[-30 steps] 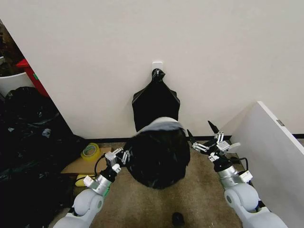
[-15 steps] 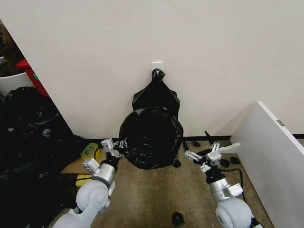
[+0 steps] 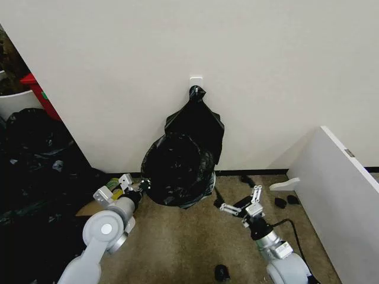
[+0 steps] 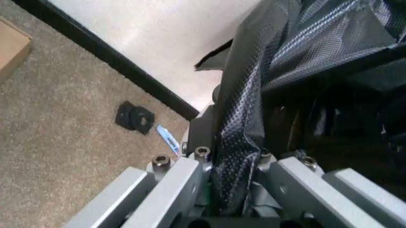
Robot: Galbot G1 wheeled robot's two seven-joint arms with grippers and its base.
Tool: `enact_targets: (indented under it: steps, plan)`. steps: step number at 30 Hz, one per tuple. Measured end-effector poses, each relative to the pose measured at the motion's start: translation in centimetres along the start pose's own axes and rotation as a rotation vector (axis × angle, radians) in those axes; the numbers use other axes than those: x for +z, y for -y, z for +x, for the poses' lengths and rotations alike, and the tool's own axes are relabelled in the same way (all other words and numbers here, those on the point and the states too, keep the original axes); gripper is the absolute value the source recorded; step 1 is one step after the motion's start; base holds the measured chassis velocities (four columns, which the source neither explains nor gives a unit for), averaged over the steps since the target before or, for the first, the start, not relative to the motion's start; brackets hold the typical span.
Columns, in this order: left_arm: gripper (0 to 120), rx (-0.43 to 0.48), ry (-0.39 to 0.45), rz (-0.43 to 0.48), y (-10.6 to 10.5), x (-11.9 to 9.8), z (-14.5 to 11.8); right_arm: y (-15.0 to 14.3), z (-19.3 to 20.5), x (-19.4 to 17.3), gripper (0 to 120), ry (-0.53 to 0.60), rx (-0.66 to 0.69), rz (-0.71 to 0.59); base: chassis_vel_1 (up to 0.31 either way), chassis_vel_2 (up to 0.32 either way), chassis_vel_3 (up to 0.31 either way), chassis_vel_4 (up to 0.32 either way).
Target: Place the garbage bag over the trash bin.
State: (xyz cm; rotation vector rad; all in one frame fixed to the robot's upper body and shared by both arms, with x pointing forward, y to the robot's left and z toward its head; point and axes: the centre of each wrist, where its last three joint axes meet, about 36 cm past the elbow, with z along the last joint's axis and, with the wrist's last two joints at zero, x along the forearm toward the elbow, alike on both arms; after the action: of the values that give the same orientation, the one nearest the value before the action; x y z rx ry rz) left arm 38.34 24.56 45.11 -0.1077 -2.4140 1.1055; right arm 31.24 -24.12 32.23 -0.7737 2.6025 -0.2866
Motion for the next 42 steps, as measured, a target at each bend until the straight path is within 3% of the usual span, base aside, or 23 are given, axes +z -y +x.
enact_targets:
  steps: [10,18,25,28,32,35,38,42]
  plan:
    - [0,0.024,-0.026,-0.012,0.8,0.4,0.7,-0.3,-0.1,1.2,100,-0.047,0.052,0.053,0.0,0.0,0.0,0.0]
    - [0,0.046,-0.022,-0.022,1.6,0.4,1.5,1.2,1.1,2.5,100,-0.179,0.166,0.202,0.0,0.0,0.0,0.0]
    - [0,0.054,-0.015,-0.021,1.8,0.1,1.8,2.6,2.1,3.1,100,-0.208,0.185,0.311,0.0,0.0,0.0,0.0]
    - [0,0.055,-0.012,-0.021,1.8,0.0,1.8,2.7,2.2,2.9,100,-0.182,0.183,0.274,0.0,0.0,0.0,0.0]
    - [0,0.043,-0.006,-0.016,1.4,-0.1,1.5,1.5,1.3,1.1,100,-0.024,0.162,-0.04,0.0,0.0,0.0,0.0]
    - [0,0.044,-0.007,-0.015,1.4,-0.1,1.4,0.7,0.9,0.5,100,0.036,0.122,-0.131,0.0,0.0,0.0,0.0]
    - [0,0.045,-0.009,-0.015,1.5,0.0,1.4,0.2,0.7,0.3,100,0.06,0.086,-0.154,0.0,0.0,0.0,0.0]
    - [0,0.057,-0.008,-0.014,1.8,0.2,1.7,-0.5,0.5,0.4,100,0.024,0.046,-0.054,0.0,0.0,0.0,0.0]
